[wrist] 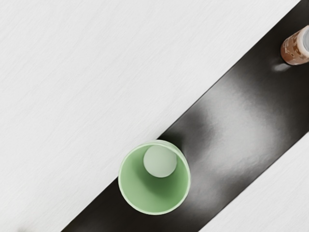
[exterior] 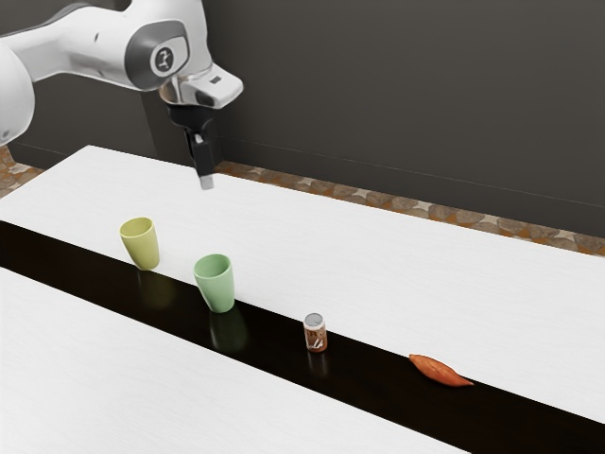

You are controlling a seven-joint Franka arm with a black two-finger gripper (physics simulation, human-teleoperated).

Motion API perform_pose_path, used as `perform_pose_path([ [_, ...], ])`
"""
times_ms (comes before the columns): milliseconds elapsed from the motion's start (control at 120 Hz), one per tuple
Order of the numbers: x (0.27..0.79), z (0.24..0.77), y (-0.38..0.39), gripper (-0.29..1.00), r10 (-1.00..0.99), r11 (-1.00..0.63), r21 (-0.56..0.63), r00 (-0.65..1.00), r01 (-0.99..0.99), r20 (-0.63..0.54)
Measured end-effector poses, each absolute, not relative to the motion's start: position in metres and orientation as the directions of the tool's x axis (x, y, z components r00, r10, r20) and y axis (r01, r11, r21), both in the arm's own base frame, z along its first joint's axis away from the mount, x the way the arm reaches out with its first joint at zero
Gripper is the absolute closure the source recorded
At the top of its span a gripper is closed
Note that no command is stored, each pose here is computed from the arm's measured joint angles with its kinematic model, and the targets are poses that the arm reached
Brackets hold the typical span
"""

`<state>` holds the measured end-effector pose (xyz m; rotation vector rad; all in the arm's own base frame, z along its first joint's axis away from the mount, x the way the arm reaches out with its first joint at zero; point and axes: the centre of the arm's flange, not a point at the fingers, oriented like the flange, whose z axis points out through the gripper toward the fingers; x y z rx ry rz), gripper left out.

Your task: Place the right cup onto the left cup

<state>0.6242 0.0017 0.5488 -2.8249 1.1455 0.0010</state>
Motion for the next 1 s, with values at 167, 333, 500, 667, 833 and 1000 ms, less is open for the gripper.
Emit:
perform_pose_path([
  [167, 0.639, 0.512, 0.007, 0.00, -0.709, -0.702, -0.047, 0.703, -0.711, -0.056],
  [333, 0.663, 0.451, 0.038, 0.00, -0.708, -0.703, -0.009, 0.701, -0.711, -0.080],
  [500, 0.678, 0.402, 0.062, 0.00, -0.719, -0.693, 0.015, 0.689, -0.721, -0.092],
  [667, 0.675, 0.361, 0.070, 0.00, -0.735, -0.677, 0.029, 0.672, -0.736, -0.089],
  [833, 0.661, 0.322, 0.072, 0.00, -0.746, -0.665, 0.046, 0.659, -0.745, -0.096],
  [1000, 0.661, 0.315, 0.069, 0.34, -0.758, -0.650, 0.024, 0.646, -0.759, -0.088],
])
